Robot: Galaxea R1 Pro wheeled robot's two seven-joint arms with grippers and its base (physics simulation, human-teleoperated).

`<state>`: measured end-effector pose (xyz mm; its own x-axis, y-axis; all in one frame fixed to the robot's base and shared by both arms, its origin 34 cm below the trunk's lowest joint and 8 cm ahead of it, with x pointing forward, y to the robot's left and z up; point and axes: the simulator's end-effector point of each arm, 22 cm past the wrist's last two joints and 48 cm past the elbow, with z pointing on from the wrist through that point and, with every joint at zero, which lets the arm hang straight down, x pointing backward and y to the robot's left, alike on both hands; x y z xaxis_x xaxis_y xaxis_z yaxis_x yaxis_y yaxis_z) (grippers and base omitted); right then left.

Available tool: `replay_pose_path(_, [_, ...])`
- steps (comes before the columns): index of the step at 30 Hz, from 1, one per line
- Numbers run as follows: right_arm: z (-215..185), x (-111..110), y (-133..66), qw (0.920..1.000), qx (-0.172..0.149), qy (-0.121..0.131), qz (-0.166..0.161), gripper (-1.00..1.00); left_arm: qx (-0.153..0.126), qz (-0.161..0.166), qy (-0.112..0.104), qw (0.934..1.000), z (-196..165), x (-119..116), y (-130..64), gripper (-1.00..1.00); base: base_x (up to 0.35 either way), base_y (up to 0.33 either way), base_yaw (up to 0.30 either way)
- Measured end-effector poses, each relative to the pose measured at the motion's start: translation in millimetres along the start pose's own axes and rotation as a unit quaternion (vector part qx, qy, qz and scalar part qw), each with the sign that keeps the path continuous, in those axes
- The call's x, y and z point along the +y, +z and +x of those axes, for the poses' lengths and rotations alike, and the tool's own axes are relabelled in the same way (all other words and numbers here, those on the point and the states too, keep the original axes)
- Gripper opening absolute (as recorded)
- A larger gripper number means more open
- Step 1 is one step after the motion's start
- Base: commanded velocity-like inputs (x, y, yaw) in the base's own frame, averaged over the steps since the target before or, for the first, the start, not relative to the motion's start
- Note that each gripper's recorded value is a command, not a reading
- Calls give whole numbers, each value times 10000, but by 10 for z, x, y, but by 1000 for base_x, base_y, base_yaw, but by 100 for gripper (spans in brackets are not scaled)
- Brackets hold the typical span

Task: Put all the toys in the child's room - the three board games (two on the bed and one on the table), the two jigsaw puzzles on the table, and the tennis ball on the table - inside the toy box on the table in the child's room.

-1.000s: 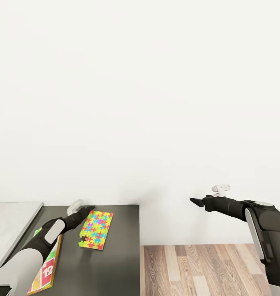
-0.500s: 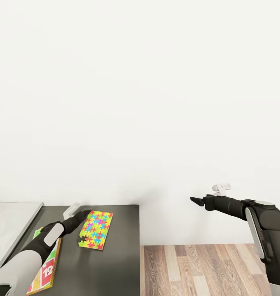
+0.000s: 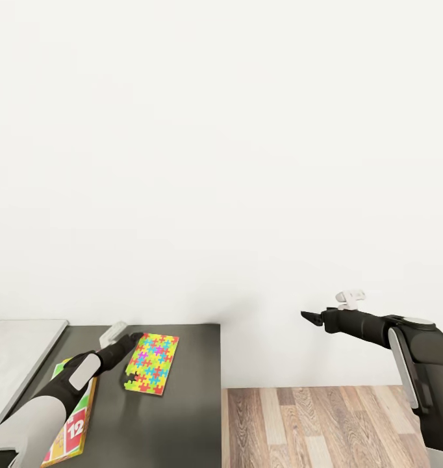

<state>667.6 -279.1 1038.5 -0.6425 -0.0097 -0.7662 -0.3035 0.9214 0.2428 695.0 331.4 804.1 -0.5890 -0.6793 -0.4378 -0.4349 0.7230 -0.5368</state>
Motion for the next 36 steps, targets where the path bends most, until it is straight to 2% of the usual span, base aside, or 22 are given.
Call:
replay_pose_path(7, [10,-8,15,10000,14,7,1,100,-34,87,13,10000,-45,-15,-2,100,0,0,0])
replay_pose_path(28, [93,-54,98,9999,114,49,9,100,58,34,-3,10000,35,69,68,100,0,0,0])
replay_pose_path(36, [83,-74,91,9999,97,66,26,100,73,-12,9,10000,51,90,72,100,0,0,-101])
